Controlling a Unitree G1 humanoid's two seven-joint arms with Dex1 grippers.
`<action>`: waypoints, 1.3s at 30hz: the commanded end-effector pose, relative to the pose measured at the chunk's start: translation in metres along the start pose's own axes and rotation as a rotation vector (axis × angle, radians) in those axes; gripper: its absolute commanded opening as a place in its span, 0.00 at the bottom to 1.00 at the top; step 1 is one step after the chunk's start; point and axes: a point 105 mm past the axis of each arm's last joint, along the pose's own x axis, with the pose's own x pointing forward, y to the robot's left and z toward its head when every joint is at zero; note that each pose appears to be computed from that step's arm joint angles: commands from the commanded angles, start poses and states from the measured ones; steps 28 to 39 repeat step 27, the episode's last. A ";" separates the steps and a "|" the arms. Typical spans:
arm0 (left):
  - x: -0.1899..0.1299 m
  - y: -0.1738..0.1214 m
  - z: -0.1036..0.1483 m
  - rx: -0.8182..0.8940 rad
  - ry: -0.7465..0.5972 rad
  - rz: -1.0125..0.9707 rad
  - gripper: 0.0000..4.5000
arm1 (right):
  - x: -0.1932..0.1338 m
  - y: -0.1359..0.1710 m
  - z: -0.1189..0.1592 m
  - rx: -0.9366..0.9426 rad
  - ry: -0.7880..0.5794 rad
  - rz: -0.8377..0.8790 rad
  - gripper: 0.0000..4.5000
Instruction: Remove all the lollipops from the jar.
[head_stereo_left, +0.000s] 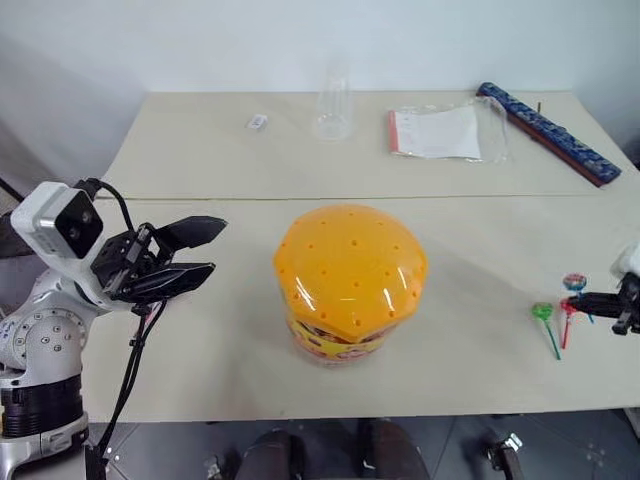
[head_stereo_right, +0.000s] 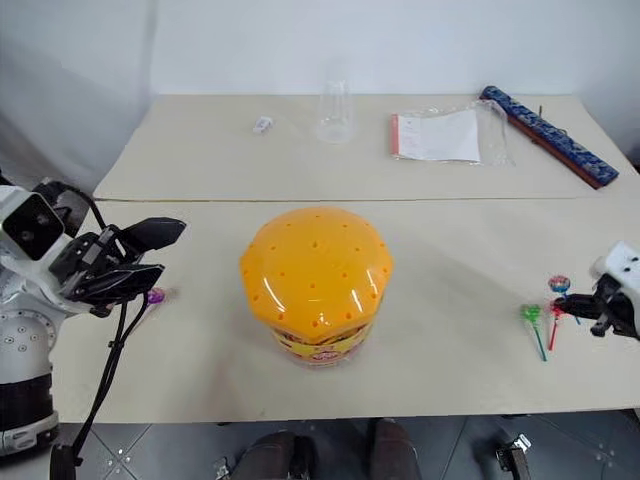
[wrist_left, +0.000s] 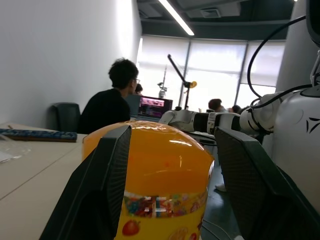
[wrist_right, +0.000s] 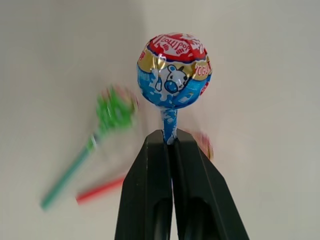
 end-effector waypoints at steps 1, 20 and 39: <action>0.004 -0.005 0.006 0.008 0.027 -0.054 0.62 | 0.000 -0.005 -0.004 0.032 -0.016 -0.030 0.05; -0.070 0.064 -0.030 0.349 0.358 0.706 0.62 | 0.014 0.105 0.149 -0.320 -0.826 0.400 0.98; -0.067 0.067 -0.046 0.469 0.386 0.849 0.62 | 0.052 0.109 0.129 -0.343 -0.796 0.353 0.98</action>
